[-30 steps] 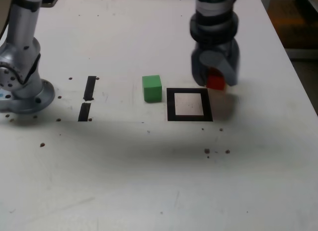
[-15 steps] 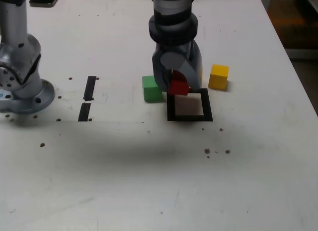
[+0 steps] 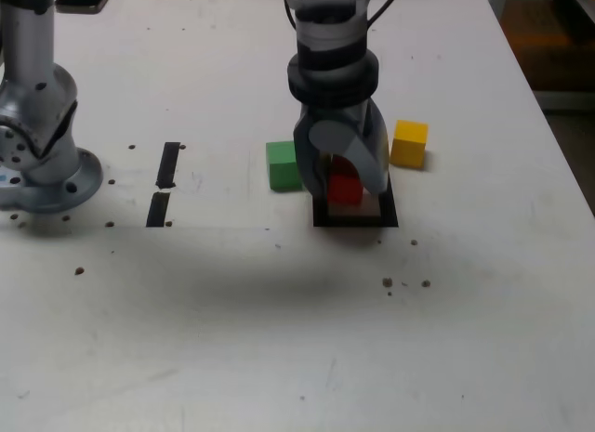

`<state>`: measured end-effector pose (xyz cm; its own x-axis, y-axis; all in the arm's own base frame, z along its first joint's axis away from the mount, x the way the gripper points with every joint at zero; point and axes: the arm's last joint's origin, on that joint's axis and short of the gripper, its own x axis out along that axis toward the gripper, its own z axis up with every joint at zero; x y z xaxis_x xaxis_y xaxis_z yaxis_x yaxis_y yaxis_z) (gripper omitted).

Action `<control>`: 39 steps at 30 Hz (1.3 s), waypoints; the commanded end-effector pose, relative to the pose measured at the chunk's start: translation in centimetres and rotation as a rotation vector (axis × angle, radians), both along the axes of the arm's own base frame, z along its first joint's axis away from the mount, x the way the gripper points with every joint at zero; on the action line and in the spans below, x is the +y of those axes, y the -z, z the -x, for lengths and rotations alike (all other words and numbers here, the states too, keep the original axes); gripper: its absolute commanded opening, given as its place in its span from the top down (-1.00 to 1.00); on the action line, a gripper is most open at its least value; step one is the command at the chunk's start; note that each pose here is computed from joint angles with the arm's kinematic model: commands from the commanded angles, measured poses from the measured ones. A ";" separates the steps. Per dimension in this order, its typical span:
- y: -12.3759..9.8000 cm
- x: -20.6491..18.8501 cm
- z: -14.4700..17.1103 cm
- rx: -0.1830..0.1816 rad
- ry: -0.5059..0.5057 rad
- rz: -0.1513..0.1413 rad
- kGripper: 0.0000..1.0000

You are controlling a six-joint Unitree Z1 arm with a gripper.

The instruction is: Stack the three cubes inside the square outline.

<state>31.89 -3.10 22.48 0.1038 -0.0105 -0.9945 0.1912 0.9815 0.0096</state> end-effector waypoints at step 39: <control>0.1 0.5 0.0 -0.013 0.015 -0.003 -0.77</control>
